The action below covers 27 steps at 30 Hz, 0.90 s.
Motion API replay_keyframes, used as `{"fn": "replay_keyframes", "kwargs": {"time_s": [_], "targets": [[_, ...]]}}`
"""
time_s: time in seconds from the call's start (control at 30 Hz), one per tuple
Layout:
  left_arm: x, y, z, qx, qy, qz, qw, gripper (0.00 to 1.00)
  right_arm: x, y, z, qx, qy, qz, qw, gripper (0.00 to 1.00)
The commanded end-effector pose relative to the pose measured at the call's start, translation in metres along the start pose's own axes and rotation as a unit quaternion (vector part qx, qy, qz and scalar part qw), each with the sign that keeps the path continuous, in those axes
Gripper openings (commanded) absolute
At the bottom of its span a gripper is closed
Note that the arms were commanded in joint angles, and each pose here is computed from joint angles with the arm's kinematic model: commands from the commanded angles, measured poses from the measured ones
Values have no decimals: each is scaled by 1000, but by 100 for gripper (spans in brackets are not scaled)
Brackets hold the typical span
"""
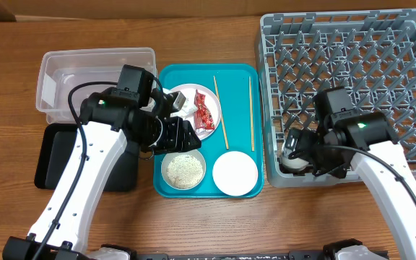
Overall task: Sort waste into correct bins and load items into the dishwasher
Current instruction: 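Place the white cup upside down in the dish rack with right gripper, then grasp the rice-filled cup with the left gripper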
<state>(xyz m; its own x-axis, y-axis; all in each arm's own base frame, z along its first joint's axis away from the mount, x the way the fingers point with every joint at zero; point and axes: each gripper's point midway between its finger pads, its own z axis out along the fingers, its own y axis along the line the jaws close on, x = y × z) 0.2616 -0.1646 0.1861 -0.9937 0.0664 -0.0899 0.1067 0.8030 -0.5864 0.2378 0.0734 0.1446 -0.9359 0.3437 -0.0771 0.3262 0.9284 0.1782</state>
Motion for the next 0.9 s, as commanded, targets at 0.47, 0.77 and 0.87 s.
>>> {"fn": "replay_keyframes", "kwargs": {"time_s": [0.47,0.77,0.87], "targets": [[28,55,92,-296,-49,0,954,41,-14,28,-145,-149,-245,-52,957,100],[41,73,137,-296,34,22,954,35,-13,25,-133,-132,-218,-49,966,100],[44,82,145,-309,52,18,949,32,-14,26,-130,-129,-213,-48,967,100]]}}
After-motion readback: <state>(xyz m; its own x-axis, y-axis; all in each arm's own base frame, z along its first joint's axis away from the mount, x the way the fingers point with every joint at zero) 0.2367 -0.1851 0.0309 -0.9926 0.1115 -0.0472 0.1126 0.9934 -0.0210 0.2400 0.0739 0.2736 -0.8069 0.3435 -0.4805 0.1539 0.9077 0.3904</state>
